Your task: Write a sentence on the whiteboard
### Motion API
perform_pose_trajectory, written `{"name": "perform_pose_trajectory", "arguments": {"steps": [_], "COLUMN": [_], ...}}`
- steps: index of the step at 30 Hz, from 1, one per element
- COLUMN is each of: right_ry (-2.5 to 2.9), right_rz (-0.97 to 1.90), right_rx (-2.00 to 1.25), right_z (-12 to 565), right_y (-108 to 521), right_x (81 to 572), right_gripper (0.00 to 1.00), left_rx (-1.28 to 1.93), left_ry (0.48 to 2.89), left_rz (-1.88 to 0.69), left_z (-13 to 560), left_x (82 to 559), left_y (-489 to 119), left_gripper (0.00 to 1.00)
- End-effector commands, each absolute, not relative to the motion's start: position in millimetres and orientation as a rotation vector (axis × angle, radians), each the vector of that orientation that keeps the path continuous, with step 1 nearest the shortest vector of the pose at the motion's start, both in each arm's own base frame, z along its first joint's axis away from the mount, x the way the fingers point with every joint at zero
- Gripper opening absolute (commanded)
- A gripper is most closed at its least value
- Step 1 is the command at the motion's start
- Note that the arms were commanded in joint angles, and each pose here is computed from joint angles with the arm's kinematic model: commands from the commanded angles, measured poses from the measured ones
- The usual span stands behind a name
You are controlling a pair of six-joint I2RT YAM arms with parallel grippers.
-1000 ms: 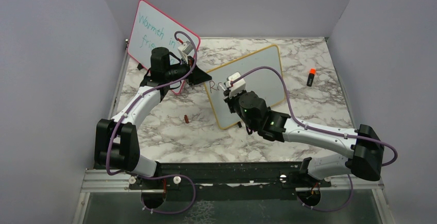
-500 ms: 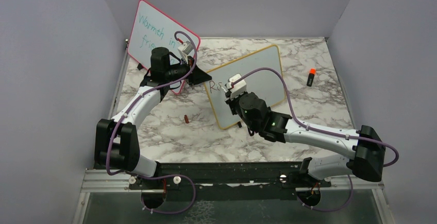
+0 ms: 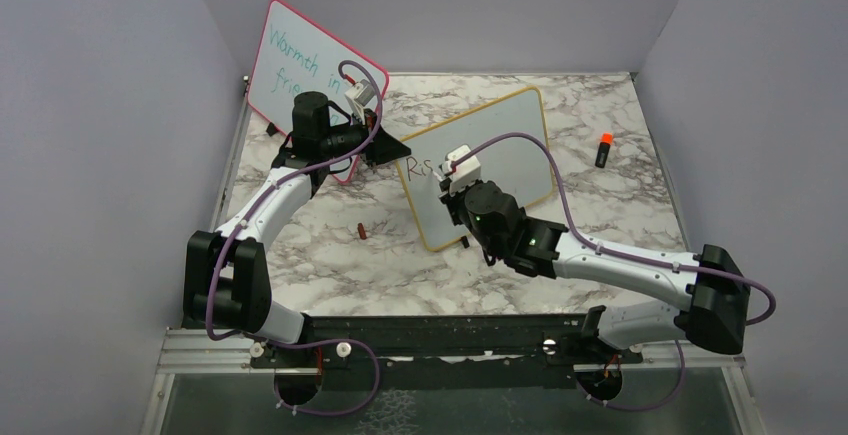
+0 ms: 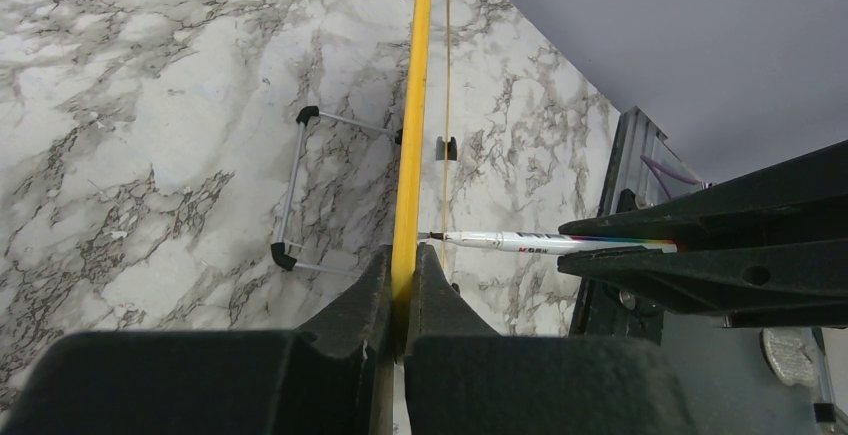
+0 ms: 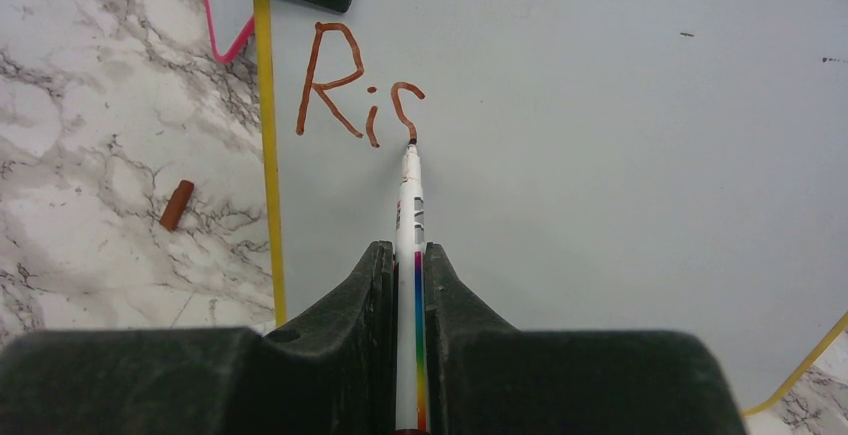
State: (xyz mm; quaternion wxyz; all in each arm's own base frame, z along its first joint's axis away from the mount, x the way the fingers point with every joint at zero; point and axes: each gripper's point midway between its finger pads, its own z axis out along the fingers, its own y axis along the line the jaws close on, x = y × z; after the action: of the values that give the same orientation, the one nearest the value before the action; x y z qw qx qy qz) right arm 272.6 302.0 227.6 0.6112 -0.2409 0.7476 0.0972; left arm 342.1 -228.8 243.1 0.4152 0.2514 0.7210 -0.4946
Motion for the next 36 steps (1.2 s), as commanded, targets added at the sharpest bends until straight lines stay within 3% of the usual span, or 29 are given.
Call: {"name": "perform_pose_trajectory", "arguments": {"steps": [1, 17, 36], "right_ry": [1.764, 1.725, 1.682], "right_rz": [0.227, 0.301, 0.278], "right_rx": [-0.562, -0.563, -0.483], "right_z": [217.3, 227.8, 246.2], "right_y": [295.4, 311.6, 288.7], "right_x": [268.2, 269.0, 272.3], "right_gripper": [0.01, 0.0, 0.01], "left_rx": [0.643, 0.645, 0.645], "left_ry": [1.872, 1.872, 1.871], "left_rz": [-1.267, -1.269, -1.268], "left_z": [222.9, 222.7, 222.8], "left_x": [334.3, 333.8, 334.1], "left_y": [-232.5, -233.1, -233.1], "left_gripper": [0.0, 0.0, 0.0]}}
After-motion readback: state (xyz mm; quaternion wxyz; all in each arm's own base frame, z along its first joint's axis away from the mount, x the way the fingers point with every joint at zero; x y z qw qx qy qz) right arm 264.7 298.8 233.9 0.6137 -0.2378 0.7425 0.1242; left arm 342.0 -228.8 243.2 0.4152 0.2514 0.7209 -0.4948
